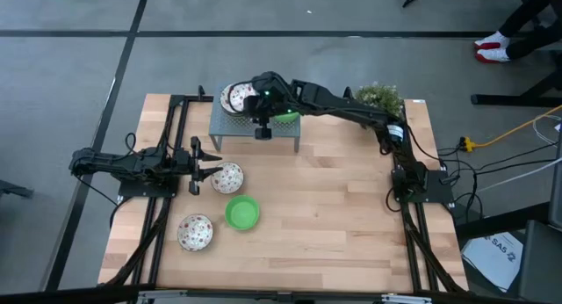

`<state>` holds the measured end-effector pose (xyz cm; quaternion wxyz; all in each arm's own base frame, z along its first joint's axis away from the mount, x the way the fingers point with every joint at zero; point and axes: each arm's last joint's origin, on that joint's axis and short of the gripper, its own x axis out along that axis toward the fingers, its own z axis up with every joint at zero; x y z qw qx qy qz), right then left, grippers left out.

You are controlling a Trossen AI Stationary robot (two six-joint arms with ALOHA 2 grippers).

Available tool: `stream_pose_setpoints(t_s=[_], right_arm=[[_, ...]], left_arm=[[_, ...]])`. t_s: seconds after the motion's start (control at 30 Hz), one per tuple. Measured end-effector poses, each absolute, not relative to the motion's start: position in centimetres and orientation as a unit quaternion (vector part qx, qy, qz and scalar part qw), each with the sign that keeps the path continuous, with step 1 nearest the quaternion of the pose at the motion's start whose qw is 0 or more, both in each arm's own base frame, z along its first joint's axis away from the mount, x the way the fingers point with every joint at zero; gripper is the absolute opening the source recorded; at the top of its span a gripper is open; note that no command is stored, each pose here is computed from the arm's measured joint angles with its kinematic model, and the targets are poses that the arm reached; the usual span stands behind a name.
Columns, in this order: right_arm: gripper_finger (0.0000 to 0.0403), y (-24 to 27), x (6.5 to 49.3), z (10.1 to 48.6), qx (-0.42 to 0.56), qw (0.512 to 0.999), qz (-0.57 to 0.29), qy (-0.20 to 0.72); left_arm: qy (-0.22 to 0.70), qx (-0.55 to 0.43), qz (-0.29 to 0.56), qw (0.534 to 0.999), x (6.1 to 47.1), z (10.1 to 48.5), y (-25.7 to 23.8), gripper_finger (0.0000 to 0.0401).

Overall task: Pick & Place Mini bowls
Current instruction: Stack the green bowl on the green bowl on the shelf

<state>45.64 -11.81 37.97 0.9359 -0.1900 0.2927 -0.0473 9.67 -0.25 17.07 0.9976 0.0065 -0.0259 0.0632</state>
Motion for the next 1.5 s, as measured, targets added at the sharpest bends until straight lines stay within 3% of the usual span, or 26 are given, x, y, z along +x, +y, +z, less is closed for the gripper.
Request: stream_pose_setpoints(t_s=[0.33, 0.7, 1.0, 1.2, 1.5], right_arm=[[0.0056, -9.8, 46.1, 37.6, -0.172, 0.933, -0.082, 0.305], [0.0056, -9.4, 46.3, 33.8, -0.094, 0.92, -0.091, 0.37], [0.0063, -8.2, 46.6, 33.9, -0.085, 0.927, -0.076, 0.357], [0.0122, -7.5, 46.7, 33.9, -0.036, 0.931, -0.076, 0.355], [0.0228, -6.3, 46.9, 33.9, -0.036, 0.932, -0.067, 0.355]], left_arm=[[-0.026, 0.006, 0.063, 0.998, 9.7, 17.1, -0.2, 0.0143], [-0.026, 0.006, 0.063, 0.998, 9.7, 17.1, -0.2, 0.0143], [-0.026, 0.006, 0.063, 0.998, 9.7, 17.1, -0.2, 0.0143], [-0.026, 0.006, 0.063, 0.998, 9.7, 17.1, -0.2, 0.0143], [-0.026, 0.006, 0.063, 0.998, 9.7, 17.1, -0.2, 0.0143]])
